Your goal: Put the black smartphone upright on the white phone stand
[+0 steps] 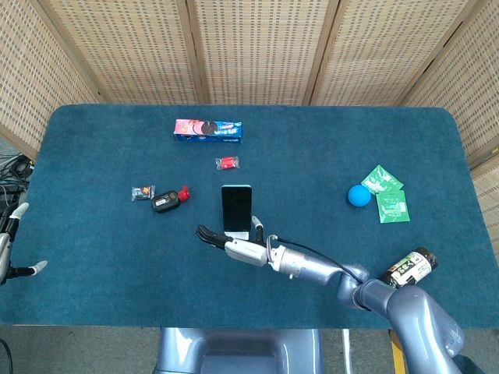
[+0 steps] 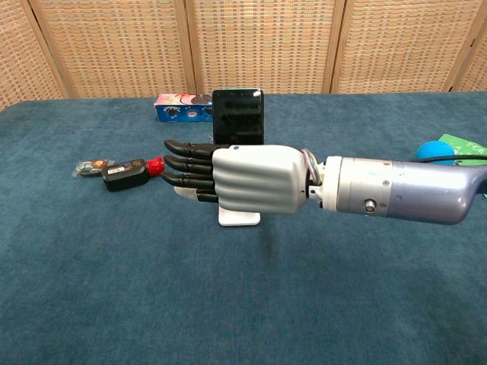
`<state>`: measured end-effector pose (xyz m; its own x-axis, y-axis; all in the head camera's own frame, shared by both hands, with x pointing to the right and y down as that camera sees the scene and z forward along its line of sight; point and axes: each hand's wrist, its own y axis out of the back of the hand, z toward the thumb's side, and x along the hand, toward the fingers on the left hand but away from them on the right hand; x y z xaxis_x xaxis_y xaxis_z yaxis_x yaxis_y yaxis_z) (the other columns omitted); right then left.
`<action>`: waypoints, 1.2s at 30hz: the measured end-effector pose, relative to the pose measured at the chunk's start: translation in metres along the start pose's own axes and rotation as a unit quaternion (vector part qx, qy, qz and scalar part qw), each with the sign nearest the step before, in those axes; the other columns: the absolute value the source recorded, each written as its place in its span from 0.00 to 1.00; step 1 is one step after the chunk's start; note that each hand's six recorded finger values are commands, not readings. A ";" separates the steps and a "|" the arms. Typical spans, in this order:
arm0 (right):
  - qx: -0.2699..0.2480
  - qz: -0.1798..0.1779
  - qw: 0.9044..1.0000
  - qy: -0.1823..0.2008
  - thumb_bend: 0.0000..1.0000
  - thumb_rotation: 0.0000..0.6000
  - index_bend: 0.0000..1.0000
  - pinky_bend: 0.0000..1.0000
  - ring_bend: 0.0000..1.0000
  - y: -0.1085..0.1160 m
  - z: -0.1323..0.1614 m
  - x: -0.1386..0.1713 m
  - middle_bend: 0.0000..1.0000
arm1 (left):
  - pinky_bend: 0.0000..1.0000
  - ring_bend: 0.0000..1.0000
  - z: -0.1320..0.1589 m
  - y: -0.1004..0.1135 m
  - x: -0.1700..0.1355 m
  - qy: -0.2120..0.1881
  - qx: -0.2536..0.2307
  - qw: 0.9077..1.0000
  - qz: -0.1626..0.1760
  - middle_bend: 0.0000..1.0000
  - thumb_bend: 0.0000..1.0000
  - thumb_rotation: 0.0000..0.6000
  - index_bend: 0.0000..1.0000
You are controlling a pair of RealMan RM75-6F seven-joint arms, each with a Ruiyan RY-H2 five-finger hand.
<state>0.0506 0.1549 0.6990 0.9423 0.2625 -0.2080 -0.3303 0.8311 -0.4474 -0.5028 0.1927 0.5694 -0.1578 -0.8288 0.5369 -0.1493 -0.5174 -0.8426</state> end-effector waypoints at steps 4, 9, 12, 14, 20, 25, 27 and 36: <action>-0.002 -0.001 1.000 -0.011 0.20 1.00 0.02 0.00 0.01 0.007 -0.001 0.005 0.00 | 0.00 0.00 0.001 0.001 -0.001 -0.002 -0.001 1.000 0.002 0.00 0.00 1.00 0.00; -0.004 -0.004 1.000 -0.024 0.20 1.00 0.02 0.00 0.01 0.013 -0.008 0.010 0.00 | 0.00 0.00 0.003 0.003 -0.003 -0.006 -0.003 1.000 0.006 0.00 0.00 1.00 0.00; -0.012 -0.008 0.999 -0.041 0.20 1.00 0.02 0.00 0.01 0.016 -0.019 0.015 0.00 | 0.00 0.00 0.004 0.005 -0.005 -0.010 -0.004 1.000 0.009 0.00 0.00 1.00 0.00; -0.019 -0.008 0.998 -0.056 0.20 1.00 0.02 0.00 0.01 0.015 -0.031 0.020 0.00 | 0.00 0.00 0.005 0.006 -0.006 -0.013 -0.006 1.000 0.011 0.00 0.00 1.00 0.00; -0.098 0.004 0.988 -0.122 0.09 1.00 0.02 0.00 0.00 -0.004 -0.078 0.061 0.00 | 0.00 0.00 0.010 0.010 -0.012 -0.030 -0.011 0.999 0.018 0.00 0.00 1.00 0.00; -0.231 0.068 0.952 -0.190 0.00 1.00 0.00 0.00 0.00 -0.034 -0.112 0.121 0.00 | 0.00 0.00 0.013 0.015 -0.017 -0.040 -0.016 0.999 0.026 0.00 0.00 1.00 0.00; -0.305 0.108 0.918 -0.230 0.00 1.00 0.00 0.00 0.00 -0.041 -0.118 0.143 0.00 | 0.00 0.00 0.014 0.017 -0.020 -0.044 -0.017 0.998 0.031 0.00 0.00 1.00 0.00; -0.523 0.270 0.711 -0.385 0.00 1.00 0.00 0.00 0.00 -0.043 -0.110 0.263 0.00 | 0.00 0.00 0.016 0.020 -0.031 -0.056 -0.019 0.997 0.046 0.00 0.00 1.00 0.00</action>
<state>0.3063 0.1346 0.5679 0.2804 0.9303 -0.2364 -0.1363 -0.2052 -0.9692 -0.4850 0.2045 0.5348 -0.0625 -0.8917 0.4482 -0.1772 -0.4320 -0.8843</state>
